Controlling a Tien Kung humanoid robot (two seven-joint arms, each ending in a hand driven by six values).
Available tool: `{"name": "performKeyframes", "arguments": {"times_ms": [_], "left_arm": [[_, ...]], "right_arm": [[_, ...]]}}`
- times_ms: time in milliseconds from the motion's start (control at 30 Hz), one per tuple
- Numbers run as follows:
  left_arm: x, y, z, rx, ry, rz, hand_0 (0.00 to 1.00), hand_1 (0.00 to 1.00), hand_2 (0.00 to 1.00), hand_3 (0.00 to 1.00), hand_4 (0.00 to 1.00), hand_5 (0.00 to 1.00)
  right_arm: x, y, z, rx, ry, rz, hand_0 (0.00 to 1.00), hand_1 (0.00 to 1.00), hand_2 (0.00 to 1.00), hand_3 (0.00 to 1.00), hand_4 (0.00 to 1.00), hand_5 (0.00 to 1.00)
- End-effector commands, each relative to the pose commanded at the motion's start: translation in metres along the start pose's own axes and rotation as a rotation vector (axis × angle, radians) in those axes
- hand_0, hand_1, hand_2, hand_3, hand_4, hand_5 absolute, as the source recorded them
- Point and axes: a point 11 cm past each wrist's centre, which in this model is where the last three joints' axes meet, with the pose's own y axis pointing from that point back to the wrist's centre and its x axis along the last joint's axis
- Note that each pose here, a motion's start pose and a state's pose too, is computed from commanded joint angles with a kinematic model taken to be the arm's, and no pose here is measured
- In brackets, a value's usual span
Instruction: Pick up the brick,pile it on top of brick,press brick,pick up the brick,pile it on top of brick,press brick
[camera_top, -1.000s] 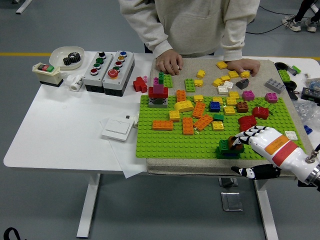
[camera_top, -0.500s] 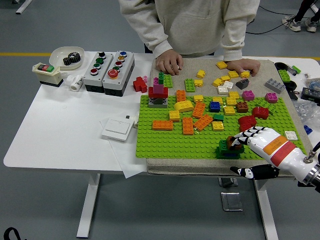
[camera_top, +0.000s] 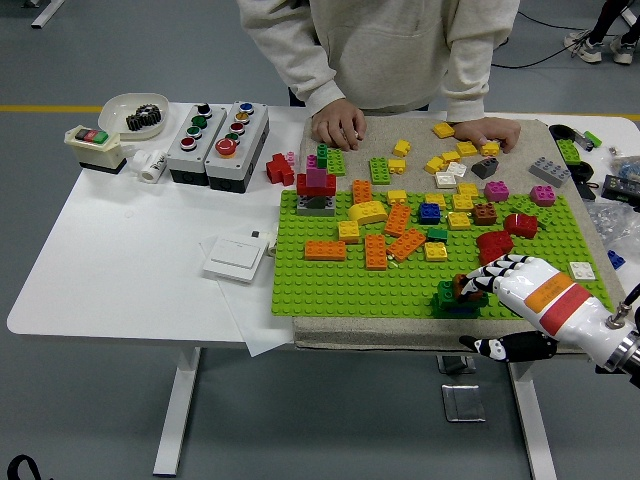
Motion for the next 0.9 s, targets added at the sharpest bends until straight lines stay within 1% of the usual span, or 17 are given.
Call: {"name": "performKeyframes", "arguments": {"times_ms": [600,900], "left_arm": [[-0.0016,-0.0005,-0.0024,0.006,-0.008,-0.003,0.653,0.706,0.725,0.586,0.661,0.665],[-0.0019,-0.0007,-0.0034,0.008,-0.012,-0.004,0.653,0.706,0.725,0.587,0.662,0.664]], "right_arm": [[-0.0083,0.0015,-0.0018,-0.003,-0.006,-0.021,0.691,0.66,0.705,0.592,0.798,0.558],[-0.0085,0.0017,-0.0018,-0.005,-0.009,-0.018,0.691,0.66,0.708,0.591,0.797,0.559]]}}
